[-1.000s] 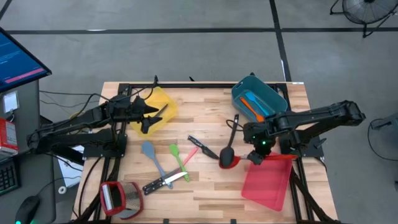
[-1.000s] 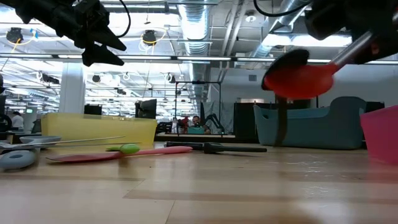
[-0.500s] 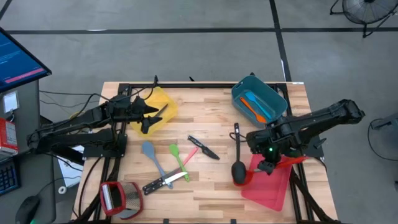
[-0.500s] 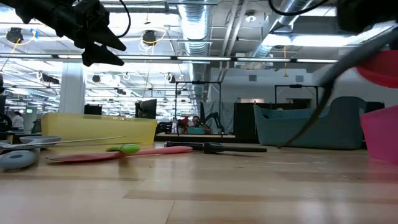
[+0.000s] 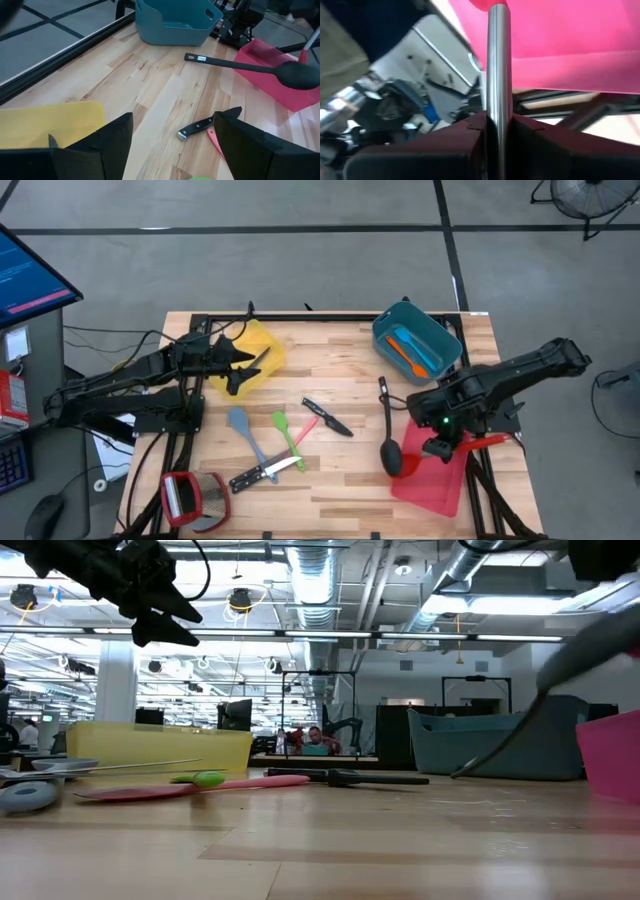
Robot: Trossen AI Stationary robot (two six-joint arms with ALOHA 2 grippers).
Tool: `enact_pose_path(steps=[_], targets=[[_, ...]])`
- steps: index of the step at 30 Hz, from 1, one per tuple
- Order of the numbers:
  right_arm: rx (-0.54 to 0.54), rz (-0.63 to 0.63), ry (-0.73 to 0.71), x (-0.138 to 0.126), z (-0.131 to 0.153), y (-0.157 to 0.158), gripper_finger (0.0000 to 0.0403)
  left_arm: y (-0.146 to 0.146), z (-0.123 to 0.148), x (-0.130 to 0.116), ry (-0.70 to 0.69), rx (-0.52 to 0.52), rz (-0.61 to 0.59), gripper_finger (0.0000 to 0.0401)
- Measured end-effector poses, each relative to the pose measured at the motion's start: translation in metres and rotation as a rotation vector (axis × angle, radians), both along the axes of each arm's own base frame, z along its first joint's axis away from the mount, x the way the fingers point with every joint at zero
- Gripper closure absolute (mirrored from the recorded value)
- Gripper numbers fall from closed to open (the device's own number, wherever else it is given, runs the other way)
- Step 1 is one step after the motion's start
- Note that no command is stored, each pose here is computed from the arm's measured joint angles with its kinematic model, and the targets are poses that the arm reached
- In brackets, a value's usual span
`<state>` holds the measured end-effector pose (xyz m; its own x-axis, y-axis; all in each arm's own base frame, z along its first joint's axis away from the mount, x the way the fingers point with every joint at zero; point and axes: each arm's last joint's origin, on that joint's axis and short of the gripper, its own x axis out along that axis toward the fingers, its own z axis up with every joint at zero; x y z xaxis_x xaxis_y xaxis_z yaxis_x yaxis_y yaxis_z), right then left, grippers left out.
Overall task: Pick & Place Kitchen Items
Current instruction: Put the red serving spoon into the red bin
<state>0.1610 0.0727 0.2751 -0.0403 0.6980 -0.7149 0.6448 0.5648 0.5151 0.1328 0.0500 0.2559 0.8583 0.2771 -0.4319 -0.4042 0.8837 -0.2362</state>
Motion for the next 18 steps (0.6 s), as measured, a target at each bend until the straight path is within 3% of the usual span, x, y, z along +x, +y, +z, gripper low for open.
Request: enact_pose_path(steps=[7, 13, 18], targets=[[0.03, -0.095, 0.069, -0.021, 0.013, -0.003, 0.0366, 0.0, 0.0, 0.0, 0.0, 0.0, 0.0, 0.0144], [-0.024, -0.075, 0.208, -0.035, 0.011, -0.001, 0.0366, 0.0, 0.0, 0.0, 0.0, 0.001, 0.0, 0.0144], [-0.059, -0.036, 0.187, -0.03, 0.006, 0.003, 0.0366, 0.0, 0.0, 0.0, -0.001, 0.001, 0.0, 0.0144]])
